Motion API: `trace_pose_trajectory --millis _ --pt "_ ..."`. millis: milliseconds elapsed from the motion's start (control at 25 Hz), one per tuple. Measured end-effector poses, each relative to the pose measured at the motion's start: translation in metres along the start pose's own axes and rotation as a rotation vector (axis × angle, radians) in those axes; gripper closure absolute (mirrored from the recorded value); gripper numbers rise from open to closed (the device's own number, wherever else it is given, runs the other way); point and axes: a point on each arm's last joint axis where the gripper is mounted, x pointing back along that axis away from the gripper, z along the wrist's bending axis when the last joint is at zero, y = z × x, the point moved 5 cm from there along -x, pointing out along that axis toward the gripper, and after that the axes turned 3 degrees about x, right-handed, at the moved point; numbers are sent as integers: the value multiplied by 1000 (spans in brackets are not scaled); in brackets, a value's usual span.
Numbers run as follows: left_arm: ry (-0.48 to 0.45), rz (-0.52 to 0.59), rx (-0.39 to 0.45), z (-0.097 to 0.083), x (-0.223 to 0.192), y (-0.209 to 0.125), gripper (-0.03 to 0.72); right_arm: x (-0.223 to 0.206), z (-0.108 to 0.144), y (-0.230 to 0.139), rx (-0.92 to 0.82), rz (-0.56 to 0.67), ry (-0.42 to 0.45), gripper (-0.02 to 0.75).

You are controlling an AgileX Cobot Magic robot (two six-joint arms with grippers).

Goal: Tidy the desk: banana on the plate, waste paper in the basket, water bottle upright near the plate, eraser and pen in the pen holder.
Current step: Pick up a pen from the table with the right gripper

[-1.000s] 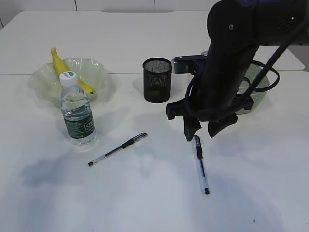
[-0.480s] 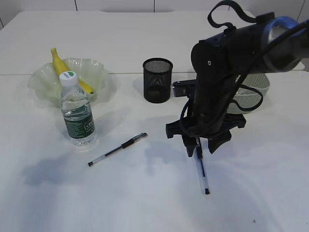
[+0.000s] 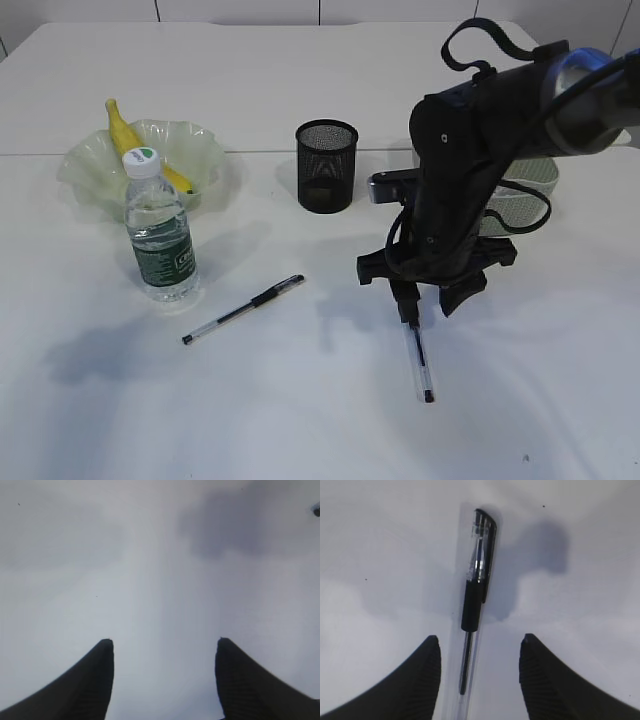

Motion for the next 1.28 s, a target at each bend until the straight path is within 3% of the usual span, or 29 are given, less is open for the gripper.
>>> trace_pose_trajectory --millis 1280 --pt "-2 -6 0 0 0 1 241 -26 8 7 4 -20 37 363"
